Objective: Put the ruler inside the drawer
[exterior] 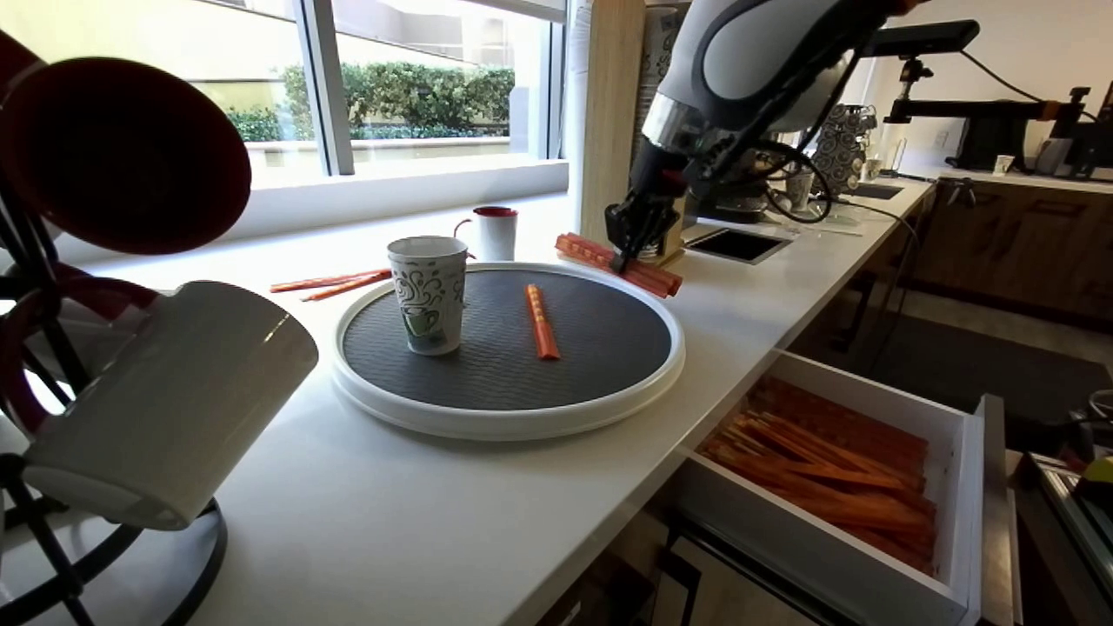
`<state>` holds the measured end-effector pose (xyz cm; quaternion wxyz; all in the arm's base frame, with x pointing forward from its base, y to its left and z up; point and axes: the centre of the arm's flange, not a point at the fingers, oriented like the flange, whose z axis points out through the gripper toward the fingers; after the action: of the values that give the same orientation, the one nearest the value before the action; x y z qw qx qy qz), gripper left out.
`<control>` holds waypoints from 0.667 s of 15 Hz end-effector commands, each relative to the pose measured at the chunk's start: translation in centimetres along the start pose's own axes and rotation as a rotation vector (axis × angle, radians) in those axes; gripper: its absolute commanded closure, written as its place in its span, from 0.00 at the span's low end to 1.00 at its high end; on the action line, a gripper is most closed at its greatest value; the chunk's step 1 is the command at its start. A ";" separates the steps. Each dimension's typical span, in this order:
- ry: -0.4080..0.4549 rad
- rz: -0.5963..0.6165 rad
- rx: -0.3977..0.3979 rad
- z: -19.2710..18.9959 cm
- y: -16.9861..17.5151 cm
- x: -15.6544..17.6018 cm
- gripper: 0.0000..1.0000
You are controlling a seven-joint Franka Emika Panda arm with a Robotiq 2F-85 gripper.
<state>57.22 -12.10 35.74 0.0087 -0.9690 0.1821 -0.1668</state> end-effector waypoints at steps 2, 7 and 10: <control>0.156 0.102 -0.062 -1.8 -0.2 -8.5 0.97; 0.164 0.055 -0.122 -2.2 -0.3 -15.0 0.97; 0.126 -0.011 -0.194 -3.5 0.3 -17.3 0.97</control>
<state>45.16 -7.95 32.90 -0.0634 -0.9503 0.2023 -0.2279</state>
